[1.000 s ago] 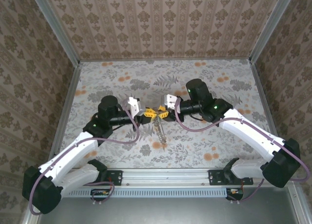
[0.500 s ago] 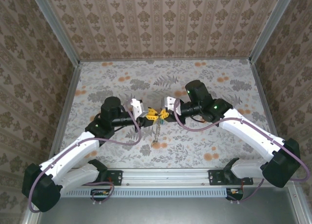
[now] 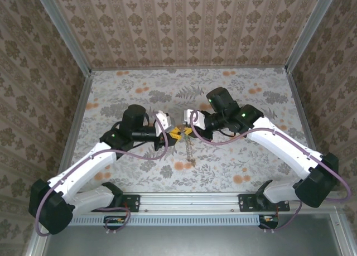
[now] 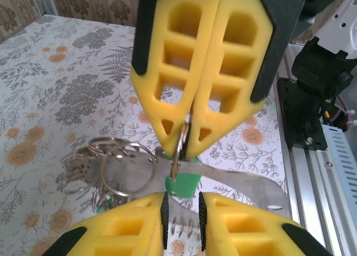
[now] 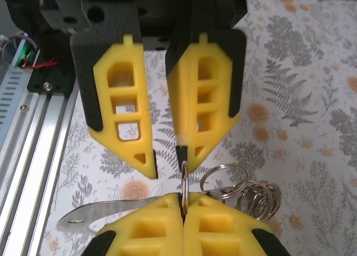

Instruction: Put the keys on the keyring

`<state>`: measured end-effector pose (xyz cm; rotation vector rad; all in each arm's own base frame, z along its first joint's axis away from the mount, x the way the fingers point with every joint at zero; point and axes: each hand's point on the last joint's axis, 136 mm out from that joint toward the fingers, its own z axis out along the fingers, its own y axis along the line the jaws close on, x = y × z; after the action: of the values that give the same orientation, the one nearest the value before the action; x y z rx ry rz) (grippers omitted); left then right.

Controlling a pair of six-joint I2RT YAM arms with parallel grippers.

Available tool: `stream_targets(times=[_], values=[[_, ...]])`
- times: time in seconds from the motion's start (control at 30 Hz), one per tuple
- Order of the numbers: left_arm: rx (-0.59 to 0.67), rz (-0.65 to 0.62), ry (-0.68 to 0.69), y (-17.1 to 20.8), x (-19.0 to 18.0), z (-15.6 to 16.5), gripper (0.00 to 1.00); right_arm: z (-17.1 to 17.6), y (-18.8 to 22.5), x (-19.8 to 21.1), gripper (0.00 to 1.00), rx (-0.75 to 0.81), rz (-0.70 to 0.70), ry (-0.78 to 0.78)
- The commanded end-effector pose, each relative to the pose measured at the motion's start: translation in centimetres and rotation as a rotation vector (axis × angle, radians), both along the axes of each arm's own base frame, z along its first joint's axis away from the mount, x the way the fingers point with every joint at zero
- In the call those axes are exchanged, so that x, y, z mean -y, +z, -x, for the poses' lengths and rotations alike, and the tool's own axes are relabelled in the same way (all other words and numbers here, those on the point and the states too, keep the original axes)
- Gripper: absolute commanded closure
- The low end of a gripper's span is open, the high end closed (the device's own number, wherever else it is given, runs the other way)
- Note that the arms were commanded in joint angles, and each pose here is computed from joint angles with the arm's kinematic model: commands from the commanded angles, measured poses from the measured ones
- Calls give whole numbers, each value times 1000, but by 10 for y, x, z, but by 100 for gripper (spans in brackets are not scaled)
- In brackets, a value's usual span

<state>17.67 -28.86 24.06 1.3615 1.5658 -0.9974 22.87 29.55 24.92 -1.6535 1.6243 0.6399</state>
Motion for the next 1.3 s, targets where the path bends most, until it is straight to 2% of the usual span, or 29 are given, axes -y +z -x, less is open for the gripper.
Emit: stream_targets(times=[0.0,0.27,0.33,0.43,0.53,0.6,0.67,0.83,1.07,1.2,1.27], values=[[30,35,-9,20,4,-1,76,2,8,-2,100,38,-1,28],[31,72,-30,32,7,1,76,5,8,-5,100,45,-10,33],[25,59,-25,29,8,-1,82,7,9,-7,100,50,-16,43],[27,52,-35,29,9,0,98,9,10,-9,100,46,-25,51],[40,64,-47,32,9,2,100,10,9,-8,100,48,-26,49],[54,86,-64,36,9,5,100,10,9,-5,87,54,-41,42],[73,131,-94,42,10,11,100,8,14,-1,81,49,-91,19],[99,209,-128,53,10,18,100,10,24,12,72,18,-174,-6],[107,260,-137,57,11,19,100,16,24,15,73,8,-203,-10],[117,276,-135,58,13,17,100,16,23,10,86,-17,-215,3],[121,278,-131,59,14,16,100,16,22,8,89,-29,-221,11]])
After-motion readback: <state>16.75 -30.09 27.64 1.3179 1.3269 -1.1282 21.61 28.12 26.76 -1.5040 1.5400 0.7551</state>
